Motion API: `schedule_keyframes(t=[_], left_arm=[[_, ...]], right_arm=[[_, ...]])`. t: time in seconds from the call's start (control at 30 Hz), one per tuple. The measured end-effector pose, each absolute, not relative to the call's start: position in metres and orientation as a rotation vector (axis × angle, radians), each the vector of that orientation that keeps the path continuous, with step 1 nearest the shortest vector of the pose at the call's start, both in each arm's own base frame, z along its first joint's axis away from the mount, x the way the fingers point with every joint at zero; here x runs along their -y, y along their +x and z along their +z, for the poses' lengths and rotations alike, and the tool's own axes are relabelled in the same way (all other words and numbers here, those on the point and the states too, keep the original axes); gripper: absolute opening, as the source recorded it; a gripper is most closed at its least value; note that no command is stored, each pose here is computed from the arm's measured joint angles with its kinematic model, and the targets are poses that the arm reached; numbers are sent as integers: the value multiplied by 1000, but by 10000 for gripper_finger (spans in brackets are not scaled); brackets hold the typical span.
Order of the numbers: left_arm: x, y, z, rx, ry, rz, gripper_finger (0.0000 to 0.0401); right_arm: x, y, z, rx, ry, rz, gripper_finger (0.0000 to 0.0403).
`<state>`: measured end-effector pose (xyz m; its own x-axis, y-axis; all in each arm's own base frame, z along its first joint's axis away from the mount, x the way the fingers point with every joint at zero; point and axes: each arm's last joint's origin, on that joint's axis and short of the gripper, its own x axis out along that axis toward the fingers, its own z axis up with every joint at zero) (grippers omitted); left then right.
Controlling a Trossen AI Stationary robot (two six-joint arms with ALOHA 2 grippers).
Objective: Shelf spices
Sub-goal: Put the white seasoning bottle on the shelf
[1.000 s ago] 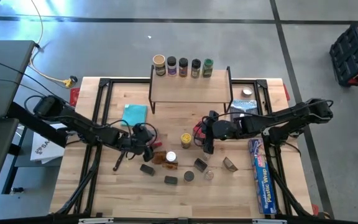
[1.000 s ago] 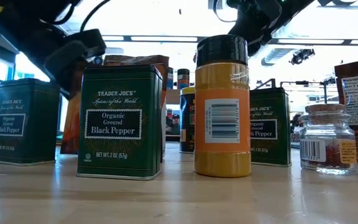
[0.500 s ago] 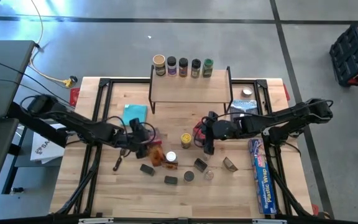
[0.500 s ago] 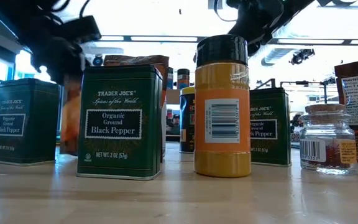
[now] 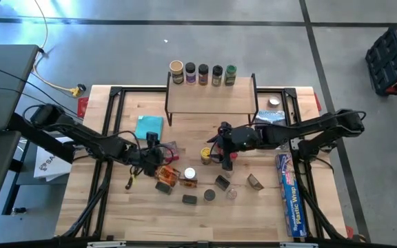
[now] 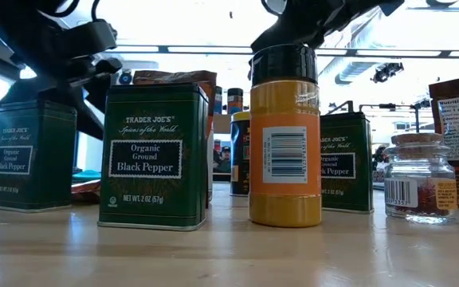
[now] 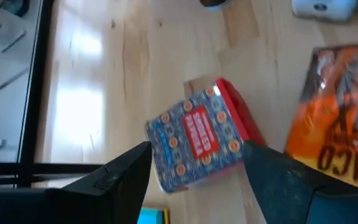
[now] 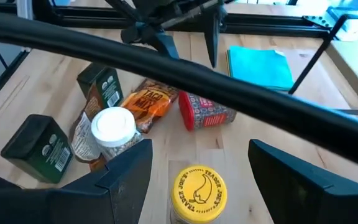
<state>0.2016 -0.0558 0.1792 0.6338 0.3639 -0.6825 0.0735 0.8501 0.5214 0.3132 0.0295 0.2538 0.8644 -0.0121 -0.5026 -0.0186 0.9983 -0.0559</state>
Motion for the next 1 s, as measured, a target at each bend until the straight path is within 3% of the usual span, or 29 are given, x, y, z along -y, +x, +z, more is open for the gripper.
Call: schedule_keyframes(t=[0.27,0.47,0.7,1.0], left_arm=[[56,216,170,-872,598,68,252],[41,224,168,-876,372,144,269],[40,218,167,-934,435,107,283],[32,217,166,-944,263,138,290]], right_arm=[[-31,314,255,-524,-51,9,261],[-35,313,255,-527,-25,38,261],[-37,313,255,-532,-28,37,261],[-37,313,255,-525,-34,34,261]])
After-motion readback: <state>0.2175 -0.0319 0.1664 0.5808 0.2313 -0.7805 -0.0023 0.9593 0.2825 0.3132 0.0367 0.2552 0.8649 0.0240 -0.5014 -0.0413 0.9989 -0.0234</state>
